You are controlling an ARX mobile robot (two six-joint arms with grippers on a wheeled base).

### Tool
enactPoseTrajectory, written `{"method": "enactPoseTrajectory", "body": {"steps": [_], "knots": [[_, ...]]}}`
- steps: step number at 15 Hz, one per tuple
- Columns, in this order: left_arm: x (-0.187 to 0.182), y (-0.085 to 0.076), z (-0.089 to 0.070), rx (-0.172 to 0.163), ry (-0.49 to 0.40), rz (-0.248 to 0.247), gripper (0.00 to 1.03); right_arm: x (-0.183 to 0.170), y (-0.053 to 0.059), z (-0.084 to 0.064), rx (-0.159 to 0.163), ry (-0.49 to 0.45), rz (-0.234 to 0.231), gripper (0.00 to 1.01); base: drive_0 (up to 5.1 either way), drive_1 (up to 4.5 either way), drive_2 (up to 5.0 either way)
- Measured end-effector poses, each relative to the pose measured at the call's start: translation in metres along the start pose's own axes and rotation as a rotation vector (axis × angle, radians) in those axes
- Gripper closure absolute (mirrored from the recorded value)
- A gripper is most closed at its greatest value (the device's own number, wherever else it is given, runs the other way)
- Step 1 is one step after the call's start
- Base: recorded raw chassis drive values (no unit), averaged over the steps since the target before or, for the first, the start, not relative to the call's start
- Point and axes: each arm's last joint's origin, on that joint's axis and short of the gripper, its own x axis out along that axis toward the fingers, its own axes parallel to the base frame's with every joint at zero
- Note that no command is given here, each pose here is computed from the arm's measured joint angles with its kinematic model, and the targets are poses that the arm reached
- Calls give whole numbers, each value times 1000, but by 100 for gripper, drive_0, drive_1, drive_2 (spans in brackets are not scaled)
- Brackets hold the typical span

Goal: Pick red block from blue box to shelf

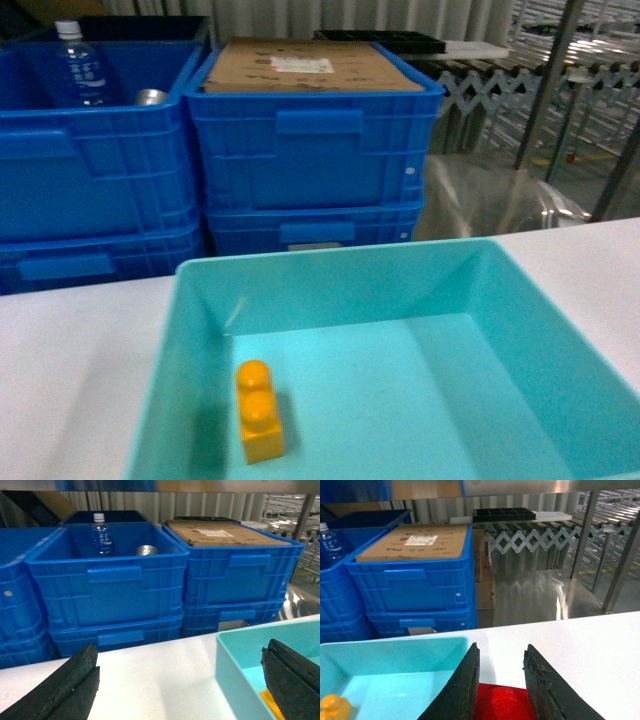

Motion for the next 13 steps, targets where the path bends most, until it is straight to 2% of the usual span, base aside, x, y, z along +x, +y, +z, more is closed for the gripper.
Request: {"method": "enactPoseTrajectory", "body": {"steps": [13], "knots": [[0,0,0,0,0,-3,5,0,0,0,0,0,0,80,0,0,0]]}}
